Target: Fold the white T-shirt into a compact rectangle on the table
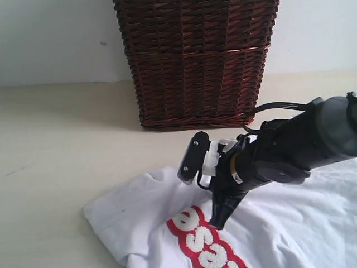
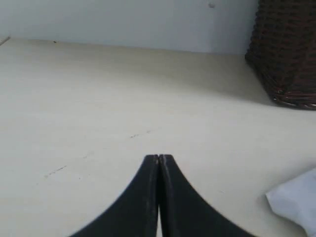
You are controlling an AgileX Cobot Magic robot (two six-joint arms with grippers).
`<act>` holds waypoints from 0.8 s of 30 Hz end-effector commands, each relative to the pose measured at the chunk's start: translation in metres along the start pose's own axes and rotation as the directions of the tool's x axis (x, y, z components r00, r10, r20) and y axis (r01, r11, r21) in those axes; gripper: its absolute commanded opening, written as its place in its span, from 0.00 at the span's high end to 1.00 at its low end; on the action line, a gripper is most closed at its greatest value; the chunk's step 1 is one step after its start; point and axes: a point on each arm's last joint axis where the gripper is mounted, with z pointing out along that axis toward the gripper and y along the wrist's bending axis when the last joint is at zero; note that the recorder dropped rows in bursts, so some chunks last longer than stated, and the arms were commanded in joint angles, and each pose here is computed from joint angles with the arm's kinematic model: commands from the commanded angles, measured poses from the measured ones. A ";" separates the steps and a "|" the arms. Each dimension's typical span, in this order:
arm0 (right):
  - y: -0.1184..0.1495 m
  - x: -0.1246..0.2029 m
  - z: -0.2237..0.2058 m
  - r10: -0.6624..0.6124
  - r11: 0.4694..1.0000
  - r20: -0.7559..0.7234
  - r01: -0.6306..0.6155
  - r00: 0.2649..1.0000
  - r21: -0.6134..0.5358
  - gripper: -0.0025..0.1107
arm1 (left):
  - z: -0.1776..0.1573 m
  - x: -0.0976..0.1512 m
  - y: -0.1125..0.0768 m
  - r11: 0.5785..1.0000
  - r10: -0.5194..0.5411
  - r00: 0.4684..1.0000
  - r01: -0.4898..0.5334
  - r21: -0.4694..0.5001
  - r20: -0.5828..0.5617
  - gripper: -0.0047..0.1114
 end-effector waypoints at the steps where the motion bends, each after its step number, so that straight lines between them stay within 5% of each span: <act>1: -0.009 -0.016 -0.013 0.140 0.990 0.029 -0.141 0.990 0.019 0.98 | -0.001 -0.002 0.000 1.000 -0.006 1.000 0.006 0.000 0.019 0.96; 8: -0.062 -0.005 -0.088 0.238 0.951 0.112 -0.255 0.965 0.175 0.98 | -0.001 -0.002 0.000 1.000 -0.006 1.000 0.006 0.000 0.019 0.96; 14: -0.115 0.074 -0.112 0.386 0.886 -0.032 -0.361 0.922 0.292 0.98 | -0.001 -0.002 0.000 1.000 -0.006 1.000 0.006 0.000 0.019 0.96; 16: -0.112 0.100 -0.104 0.359 0.919 -0.146 -0.321 0.922 0.231 0.98 | -0.001 -0.002 0.000 1.000 -0.006 1.000 0.006 0.000 0.019 0.96; 20: -0.082 0.132 -0.080 0.156 0.980 -0.298 -0.185 0.942 -0.074 0.98 | -0.001 -0.002 0.000 1.000 -0.006 1.000 0.006 0.000 0.019 0.96; 24: -0.062 0.141 -0.061 0.223 0.938 -0.344 -0.297 0.912 -0.177 0.98 | -0.001 -0.002 0.000 1.000 -0.006 1.000 0.006 0.000 0.019 0.96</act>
